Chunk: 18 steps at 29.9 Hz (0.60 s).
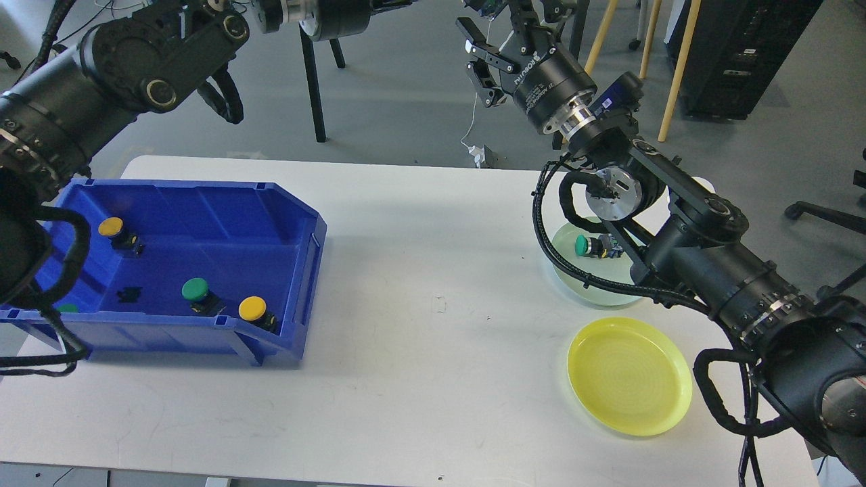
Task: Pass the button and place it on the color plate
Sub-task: 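Pass the yellow button from the left gripper to the right gripper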
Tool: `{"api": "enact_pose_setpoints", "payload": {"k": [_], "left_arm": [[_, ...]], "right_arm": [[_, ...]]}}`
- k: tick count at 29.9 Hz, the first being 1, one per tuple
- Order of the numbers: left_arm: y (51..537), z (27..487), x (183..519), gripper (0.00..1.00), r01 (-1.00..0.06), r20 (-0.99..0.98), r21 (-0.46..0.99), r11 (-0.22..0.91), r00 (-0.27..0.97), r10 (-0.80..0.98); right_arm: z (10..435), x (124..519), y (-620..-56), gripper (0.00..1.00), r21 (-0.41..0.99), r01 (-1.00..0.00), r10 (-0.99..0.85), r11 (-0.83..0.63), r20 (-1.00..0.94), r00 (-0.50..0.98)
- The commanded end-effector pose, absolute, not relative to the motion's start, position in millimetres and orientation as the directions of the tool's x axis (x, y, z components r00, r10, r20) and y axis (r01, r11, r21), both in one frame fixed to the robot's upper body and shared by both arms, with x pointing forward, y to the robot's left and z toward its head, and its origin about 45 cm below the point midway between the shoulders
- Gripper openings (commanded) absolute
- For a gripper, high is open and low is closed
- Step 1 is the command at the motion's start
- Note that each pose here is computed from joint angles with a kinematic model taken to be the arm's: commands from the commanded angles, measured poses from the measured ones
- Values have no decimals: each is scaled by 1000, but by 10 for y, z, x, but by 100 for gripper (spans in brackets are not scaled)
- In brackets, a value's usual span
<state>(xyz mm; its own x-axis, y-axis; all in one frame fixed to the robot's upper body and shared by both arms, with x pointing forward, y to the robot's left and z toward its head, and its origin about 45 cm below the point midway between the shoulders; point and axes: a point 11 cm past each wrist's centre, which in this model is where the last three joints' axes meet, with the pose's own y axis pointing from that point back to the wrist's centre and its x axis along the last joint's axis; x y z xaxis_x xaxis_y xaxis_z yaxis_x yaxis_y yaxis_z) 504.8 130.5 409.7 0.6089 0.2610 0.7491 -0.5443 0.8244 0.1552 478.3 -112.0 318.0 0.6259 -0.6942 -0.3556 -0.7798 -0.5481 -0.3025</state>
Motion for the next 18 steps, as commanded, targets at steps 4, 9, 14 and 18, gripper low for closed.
{"api": "enact_pose_setpoints", "payload": {"k": [4,9,14,18], "left_arm": [[1321,4079,5056,29,-548,748,158,821,610,263],[1318,4073,5057,35,-548,748,160,821,610,262],[1348,4079,5064,74,-554,747,157,818,608,269],[1371,4068,5069,96,-557,748,162,814,607,267]], "right_arm": [[3194,4772,-1108,14,-311,-771,-688,-555,-350,636],[3214,4767,-1093,7,-315,-766,-683,-560,-347,642],[3227,4773,-1100,7,-316,-765,-685,-561,-343,643],[3221,4770,-1095,7,-314,-765,-684,-563,-342,644]]}}
